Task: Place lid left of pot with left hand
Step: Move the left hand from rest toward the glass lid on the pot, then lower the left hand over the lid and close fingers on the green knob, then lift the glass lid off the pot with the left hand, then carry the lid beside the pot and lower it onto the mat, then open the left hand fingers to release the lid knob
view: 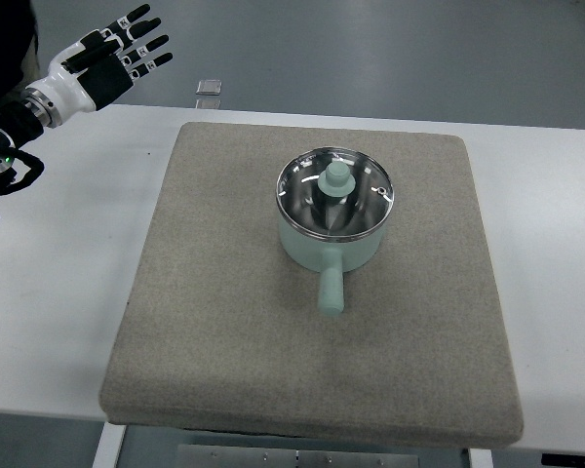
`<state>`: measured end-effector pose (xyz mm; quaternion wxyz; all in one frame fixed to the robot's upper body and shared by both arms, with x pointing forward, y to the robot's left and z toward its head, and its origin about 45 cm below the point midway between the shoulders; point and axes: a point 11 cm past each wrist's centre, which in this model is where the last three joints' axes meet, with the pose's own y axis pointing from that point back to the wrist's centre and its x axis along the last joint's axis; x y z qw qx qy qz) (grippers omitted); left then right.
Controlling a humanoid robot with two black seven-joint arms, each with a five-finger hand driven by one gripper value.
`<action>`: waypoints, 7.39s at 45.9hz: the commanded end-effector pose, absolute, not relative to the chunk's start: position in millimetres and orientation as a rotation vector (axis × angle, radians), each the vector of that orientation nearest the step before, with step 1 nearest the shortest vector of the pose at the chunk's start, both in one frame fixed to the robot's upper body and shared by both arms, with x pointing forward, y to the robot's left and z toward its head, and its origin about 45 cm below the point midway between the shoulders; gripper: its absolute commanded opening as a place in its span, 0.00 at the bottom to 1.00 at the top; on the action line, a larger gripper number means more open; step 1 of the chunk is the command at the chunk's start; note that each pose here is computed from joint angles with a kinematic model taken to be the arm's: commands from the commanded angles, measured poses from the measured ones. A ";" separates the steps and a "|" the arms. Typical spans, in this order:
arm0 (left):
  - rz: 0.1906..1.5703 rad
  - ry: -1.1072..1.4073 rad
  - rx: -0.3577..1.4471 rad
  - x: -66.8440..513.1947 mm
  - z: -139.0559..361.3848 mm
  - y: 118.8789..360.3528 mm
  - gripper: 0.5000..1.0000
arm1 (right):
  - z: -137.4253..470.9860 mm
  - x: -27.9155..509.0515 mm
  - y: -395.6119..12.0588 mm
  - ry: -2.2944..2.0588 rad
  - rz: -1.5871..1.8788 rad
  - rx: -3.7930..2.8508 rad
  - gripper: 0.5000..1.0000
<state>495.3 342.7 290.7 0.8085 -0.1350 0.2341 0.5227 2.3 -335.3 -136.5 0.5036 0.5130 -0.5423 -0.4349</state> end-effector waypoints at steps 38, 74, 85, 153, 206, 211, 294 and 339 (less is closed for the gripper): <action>1.080 0.282 -0.001 496.8 305.4 343.2 0.99 | -136.5 3.0 -335.5 -1.310 -1.049 1.239 0.85; 0.773 -0.358 0.600 488.5 341.3 295.8 0.99 | -136.5 3.0 -335.0 -1.310 -1.050 1.240 0.85; 0.687 -0.547 0.686 486.1 355.9 270.0 0.99 | -136.6 2.1 -335.0 -1.309 -1.051 1.239 0.85; 0.133 -1.088 0.857 448.7 342.7 70.1 0.92 | -136.5 2.1 -335.5 -1.310 -1.050 1.238 0.85; 0.087 -1.149 0.918 446.1 339.9 73.9 0.11 | -136.5 3.0 -335.5 -1.310 -1.049 1.239 0.85; 0.087 -1.150 0.916 445.9 340.4 73.5 0.02 | -136.5 3.0 -335.5 -1.310 -1.049 1.239 0.85; 0.439 -1.081 1.103 465.5 319.0 265.1 0.00 | -136.5 2.1 -335.5 -1.310 -1.050 1.238 0.85; 0.509 -0.955 1.030 458.6 270.6 263.8 0.99 | -136.6 2.1 -335.0 -1.309 -1.051 1.239 0.85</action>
